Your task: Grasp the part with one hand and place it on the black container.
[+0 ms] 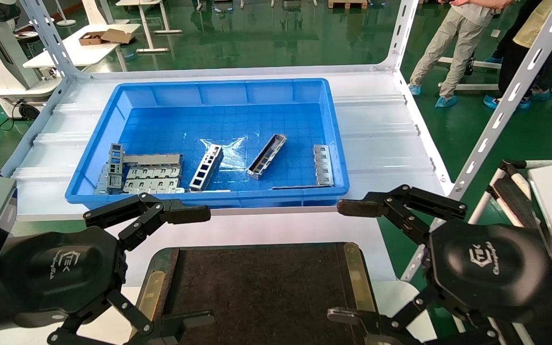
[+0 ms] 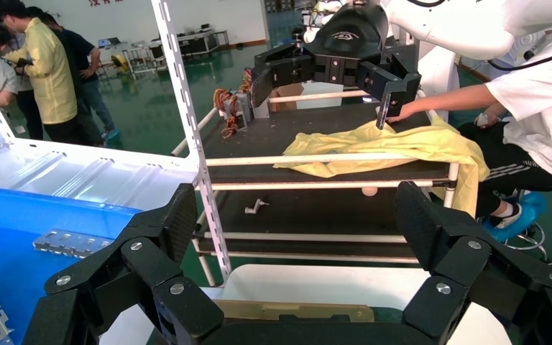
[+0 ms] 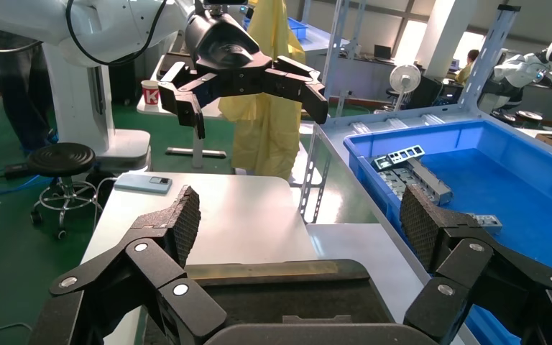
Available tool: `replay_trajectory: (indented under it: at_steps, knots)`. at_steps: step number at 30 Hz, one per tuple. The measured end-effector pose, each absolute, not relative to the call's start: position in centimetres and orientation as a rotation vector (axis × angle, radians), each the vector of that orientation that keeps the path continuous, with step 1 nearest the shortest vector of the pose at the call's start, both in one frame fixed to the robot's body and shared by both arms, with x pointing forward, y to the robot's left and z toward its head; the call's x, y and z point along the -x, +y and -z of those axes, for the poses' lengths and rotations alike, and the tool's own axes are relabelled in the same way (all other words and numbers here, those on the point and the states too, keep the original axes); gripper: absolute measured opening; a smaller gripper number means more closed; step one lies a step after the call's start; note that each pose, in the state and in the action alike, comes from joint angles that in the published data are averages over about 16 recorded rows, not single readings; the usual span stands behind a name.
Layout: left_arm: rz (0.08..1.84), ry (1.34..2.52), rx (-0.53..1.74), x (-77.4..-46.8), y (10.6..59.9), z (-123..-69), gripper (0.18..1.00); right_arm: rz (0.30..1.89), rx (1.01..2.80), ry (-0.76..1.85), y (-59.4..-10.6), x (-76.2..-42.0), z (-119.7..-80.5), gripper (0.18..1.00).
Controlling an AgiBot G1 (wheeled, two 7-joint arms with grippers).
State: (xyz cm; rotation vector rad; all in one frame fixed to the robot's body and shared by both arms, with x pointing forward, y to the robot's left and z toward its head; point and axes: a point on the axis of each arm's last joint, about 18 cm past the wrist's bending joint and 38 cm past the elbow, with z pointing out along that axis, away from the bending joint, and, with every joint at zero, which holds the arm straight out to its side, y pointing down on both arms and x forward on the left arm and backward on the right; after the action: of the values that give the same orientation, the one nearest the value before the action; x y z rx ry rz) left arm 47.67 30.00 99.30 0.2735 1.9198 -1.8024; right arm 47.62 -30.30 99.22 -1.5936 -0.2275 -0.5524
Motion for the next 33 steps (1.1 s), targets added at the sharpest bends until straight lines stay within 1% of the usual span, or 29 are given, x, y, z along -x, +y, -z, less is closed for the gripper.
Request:
replay_trajectory:
  at_steps: [22,28,33]
  knots:
    - [1.793,1.912,-0.269,-47.9,30.0,-99.4,1.001,0.552,1.594,-0.227,-30.3,-47.6,-99.2,1.001]
    - [1.770,1.891,-0.244,-48.7,29.9,-99.6,1.001,0.552,1.594,-0.227,-30.3,-47.6,-99.2,1.001]
    - [1.746,1.863,-0.204,-50.0,29.6,-99.8,1.001,0.552,1.594,-0.227,-30.3,-47.6,-99.2,1.001]
